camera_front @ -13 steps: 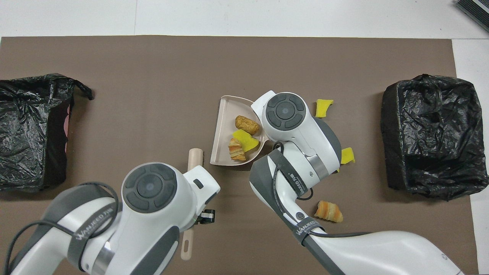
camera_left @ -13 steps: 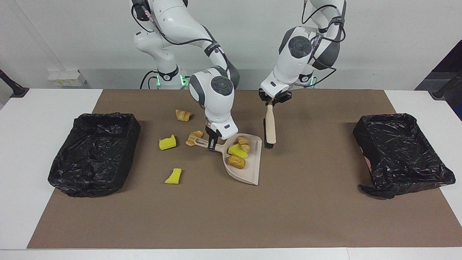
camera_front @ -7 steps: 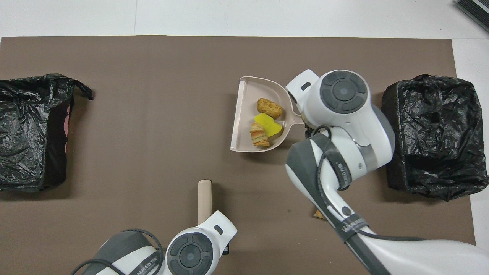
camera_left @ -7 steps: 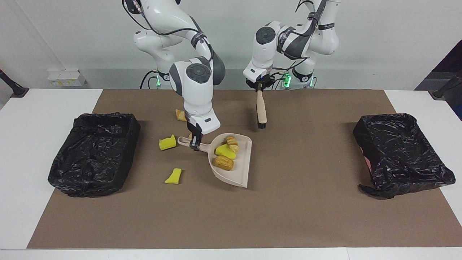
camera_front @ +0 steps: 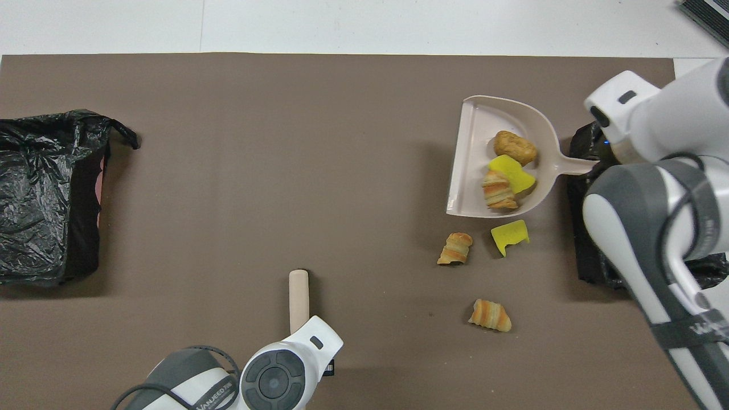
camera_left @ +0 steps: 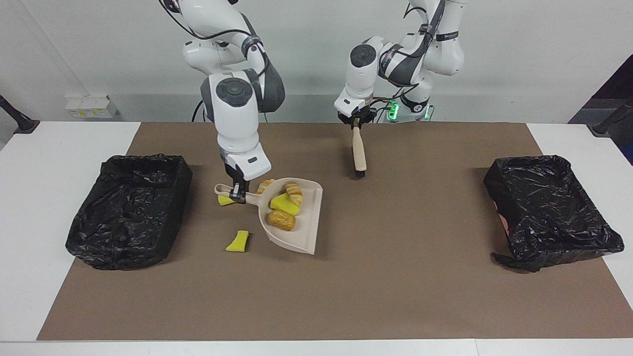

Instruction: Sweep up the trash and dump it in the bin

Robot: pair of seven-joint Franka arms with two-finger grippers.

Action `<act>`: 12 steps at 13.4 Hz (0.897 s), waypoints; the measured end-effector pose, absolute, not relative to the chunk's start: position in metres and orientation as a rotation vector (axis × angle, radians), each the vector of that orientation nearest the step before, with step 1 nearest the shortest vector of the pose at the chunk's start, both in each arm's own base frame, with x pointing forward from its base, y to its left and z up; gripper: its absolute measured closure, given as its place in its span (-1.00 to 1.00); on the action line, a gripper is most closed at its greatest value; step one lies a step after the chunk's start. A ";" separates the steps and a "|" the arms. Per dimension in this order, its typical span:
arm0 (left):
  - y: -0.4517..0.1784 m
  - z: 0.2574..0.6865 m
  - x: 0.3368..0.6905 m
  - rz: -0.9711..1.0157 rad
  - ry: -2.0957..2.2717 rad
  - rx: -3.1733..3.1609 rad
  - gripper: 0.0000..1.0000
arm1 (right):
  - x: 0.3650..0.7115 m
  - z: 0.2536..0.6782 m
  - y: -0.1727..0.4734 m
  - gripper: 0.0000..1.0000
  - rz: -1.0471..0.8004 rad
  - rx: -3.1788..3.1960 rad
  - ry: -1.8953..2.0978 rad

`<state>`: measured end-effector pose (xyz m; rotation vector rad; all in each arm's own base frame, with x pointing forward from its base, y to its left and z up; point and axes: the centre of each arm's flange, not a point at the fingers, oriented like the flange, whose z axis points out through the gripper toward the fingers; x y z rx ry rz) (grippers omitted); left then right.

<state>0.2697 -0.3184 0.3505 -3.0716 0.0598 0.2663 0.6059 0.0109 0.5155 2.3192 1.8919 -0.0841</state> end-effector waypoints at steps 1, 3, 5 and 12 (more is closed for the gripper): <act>-0.318 0.350 0.270 0.266 0.059 -3.071 0.45 | 0.603 0.527 -0.023 0.37 -0.092 2.323 1.885; -0.317 0.350 0.271 0.267 0.051 -3.073 0.07 | 0.596 0.545 -0.100 0.37 -0.103 2.328 1.868; -0.311 0.356 0.287 0.261 -0.010 -3.089 -0.44 | 0.579 0.550 -0.177 0.37 -0.141 2.342 1.830; -0.225 0.401 0.402 0.136 -0.084 -3.197 -1.00 | 0.571 0.552 -0.218 0.37 -0.493 2.137 1.672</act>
